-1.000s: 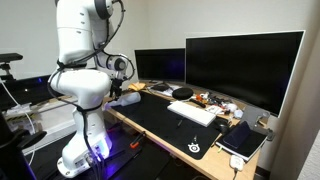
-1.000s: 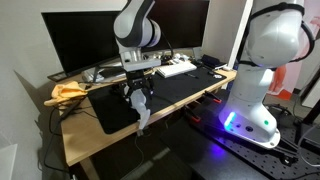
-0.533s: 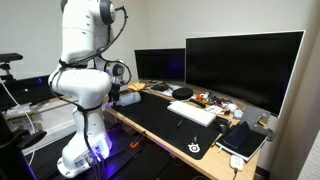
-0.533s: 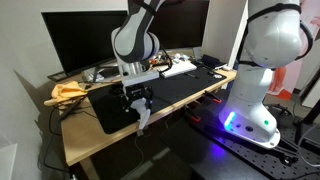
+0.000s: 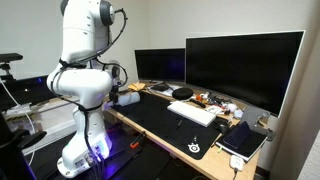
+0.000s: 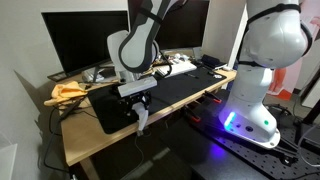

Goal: Set the spray bottle upright on the table

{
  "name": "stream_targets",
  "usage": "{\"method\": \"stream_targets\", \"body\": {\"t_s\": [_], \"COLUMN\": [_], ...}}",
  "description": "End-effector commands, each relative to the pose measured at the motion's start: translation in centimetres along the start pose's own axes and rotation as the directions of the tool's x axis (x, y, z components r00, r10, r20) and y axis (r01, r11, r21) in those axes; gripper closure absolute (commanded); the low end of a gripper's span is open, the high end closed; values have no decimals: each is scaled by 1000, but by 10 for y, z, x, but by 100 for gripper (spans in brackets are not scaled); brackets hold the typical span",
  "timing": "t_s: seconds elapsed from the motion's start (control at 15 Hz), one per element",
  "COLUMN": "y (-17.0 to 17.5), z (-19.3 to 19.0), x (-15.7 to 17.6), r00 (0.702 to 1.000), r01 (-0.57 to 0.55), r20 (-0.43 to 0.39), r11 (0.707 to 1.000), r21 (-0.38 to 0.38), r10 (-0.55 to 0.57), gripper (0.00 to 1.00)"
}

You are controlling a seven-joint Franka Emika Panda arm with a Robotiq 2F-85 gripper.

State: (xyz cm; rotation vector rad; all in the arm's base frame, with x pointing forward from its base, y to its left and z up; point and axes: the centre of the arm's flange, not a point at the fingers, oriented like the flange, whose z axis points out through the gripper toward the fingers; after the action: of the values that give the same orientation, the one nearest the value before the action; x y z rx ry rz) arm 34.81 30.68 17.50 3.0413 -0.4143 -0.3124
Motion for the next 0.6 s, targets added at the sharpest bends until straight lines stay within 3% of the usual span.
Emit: {"method": "stream_targets", "body": {"t_s": [0.0, 0.33, 0.53], "y": [2, 16, 36], "z": [2, -6, -26], "x": [-25, -63, -81], "r00": [998, 995, 991], "r01": [-19, -4, 8], "r20": [-62, -95, -133], "r11": [1000, 1000, 999], "r21": [-18, -8, 39], "r10": [18, 3, -3], "gripper": [58, 94, 100]}}
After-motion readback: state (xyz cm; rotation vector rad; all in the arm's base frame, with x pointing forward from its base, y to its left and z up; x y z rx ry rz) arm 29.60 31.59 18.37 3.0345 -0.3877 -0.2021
